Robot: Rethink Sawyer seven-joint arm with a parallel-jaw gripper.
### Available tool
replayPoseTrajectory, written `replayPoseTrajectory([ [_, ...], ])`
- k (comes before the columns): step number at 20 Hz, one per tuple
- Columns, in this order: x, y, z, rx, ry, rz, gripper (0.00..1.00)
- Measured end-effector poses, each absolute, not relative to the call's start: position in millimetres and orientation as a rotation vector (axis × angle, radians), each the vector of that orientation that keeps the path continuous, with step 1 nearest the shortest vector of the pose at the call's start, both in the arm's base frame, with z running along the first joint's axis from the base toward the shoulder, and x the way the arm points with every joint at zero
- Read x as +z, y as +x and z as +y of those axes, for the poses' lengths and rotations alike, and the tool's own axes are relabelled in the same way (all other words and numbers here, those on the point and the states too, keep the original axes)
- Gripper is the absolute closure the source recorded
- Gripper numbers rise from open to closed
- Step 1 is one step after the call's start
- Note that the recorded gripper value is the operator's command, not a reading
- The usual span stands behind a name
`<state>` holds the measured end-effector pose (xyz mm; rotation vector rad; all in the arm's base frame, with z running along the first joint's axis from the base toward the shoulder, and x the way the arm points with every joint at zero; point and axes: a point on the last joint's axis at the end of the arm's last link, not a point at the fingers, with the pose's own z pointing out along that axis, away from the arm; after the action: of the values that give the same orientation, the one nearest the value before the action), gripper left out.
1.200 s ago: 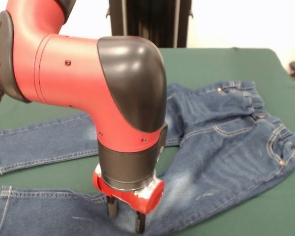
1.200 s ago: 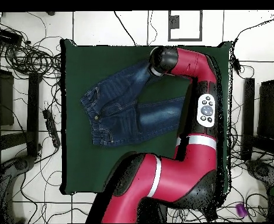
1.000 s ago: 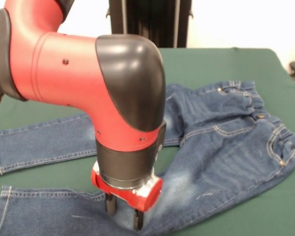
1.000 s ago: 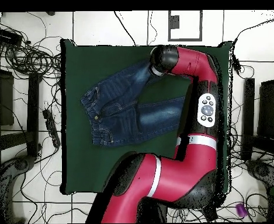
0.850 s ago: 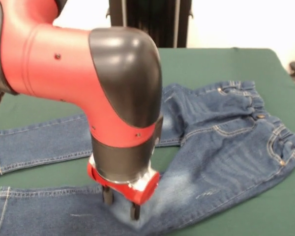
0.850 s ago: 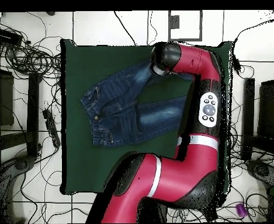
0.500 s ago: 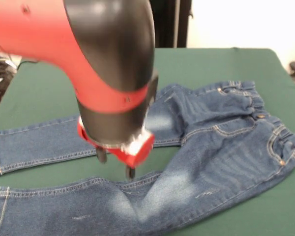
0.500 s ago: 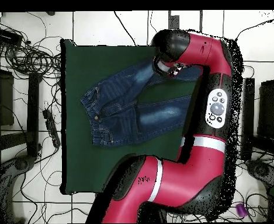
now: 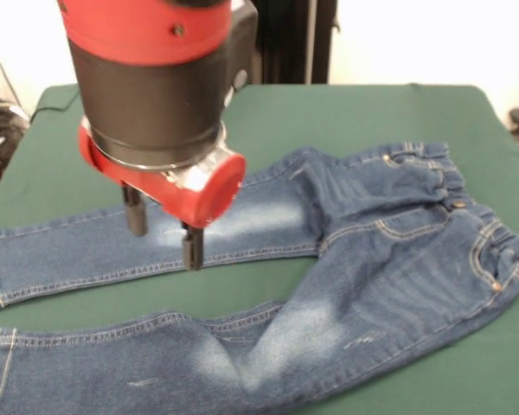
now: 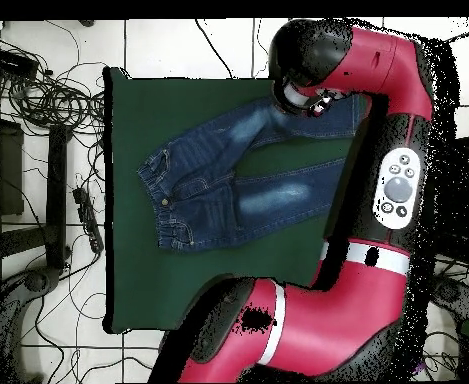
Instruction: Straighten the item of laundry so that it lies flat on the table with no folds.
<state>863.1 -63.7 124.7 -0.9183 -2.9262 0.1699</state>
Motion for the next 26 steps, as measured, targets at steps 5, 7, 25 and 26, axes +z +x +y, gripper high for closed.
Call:
replayPoseTrajectory([
  [5, 134.4, 866.0, -77.1, 0.188, -0.944, -2.986, 0.00],
  [7, 135.3, 863.6, -83.0, 0.206, -0.948, -2.991, 0.00],
  [25, 94.3, 800.5, -128.6, 0.384, -0.902, -2.838, 0.00],
  [26, 91.1, 798.7, -129.6, 0.394, -0.896, -2.834, 0.00],
])
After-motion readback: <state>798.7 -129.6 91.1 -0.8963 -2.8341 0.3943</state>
